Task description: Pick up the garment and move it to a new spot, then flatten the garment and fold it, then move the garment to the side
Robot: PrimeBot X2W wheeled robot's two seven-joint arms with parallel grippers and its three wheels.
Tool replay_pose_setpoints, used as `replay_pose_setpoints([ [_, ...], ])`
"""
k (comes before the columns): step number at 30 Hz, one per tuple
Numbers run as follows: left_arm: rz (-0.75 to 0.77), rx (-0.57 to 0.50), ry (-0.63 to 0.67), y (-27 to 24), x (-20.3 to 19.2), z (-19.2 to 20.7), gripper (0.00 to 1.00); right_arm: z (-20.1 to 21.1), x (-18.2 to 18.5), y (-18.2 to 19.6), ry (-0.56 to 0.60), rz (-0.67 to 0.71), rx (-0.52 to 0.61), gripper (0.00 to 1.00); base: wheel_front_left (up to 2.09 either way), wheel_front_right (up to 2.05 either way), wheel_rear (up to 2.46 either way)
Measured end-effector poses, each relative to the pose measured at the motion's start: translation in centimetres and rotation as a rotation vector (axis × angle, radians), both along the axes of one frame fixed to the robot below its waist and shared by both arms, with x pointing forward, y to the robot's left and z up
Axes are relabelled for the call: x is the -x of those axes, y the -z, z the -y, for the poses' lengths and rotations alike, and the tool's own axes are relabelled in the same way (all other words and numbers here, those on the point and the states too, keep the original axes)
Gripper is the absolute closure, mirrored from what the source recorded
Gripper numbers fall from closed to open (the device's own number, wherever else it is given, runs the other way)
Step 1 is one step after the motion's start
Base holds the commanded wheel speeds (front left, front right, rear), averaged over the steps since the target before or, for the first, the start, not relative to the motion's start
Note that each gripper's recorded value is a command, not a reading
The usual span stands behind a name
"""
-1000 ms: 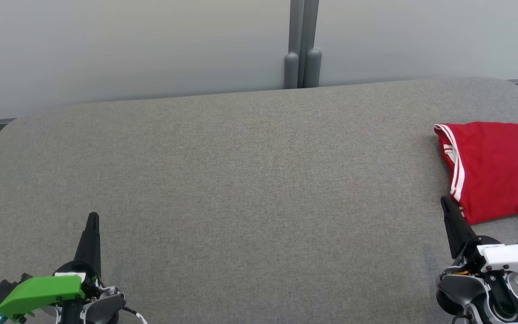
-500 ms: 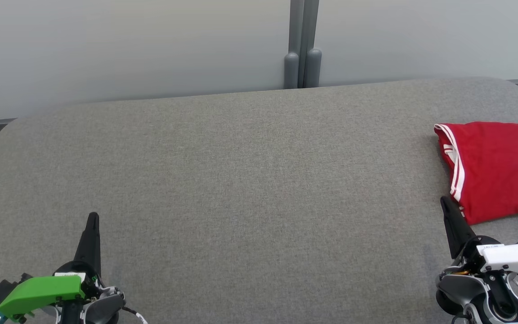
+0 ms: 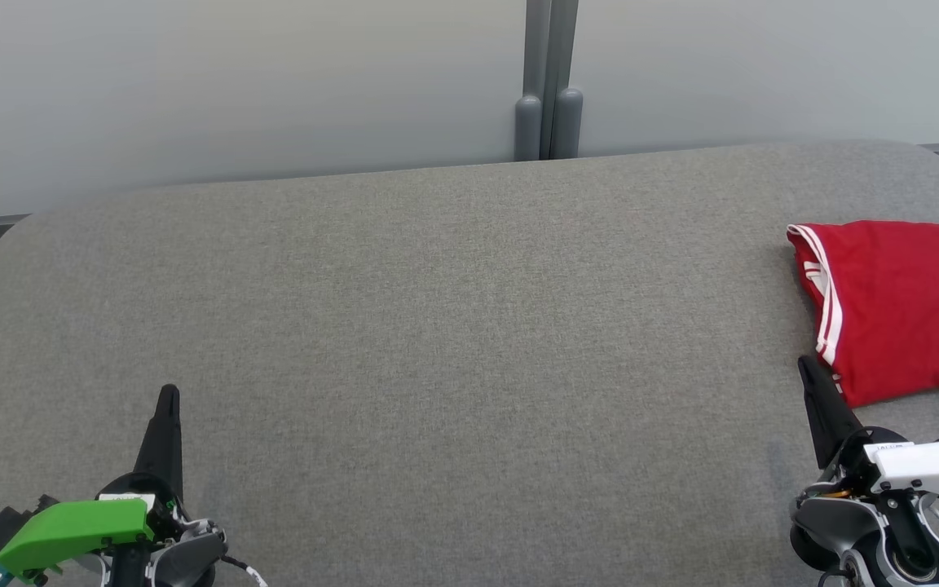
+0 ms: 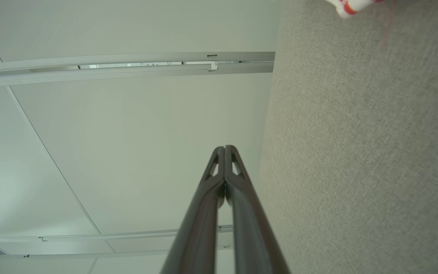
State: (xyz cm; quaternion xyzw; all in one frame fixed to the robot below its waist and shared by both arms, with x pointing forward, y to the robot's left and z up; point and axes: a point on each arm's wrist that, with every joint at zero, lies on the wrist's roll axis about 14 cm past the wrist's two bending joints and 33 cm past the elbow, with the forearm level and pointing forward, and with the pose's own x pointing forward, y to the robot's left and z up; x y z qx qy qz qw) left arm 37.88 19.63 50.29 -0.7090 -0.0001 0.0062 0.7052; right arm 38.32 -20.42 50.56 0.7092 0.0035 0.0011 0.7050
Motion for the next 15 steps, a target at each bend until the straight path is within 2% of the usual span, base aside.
replay_pose_setpoints([
  [15, 0.0, 0.0, -0.001, 0.0, 0.0, -0.01, 1.0, -0.04, 0.0, 0.0, -0.002, 0.0, -0.001, 1.0, 0.0, 0.0, 0.0],
])
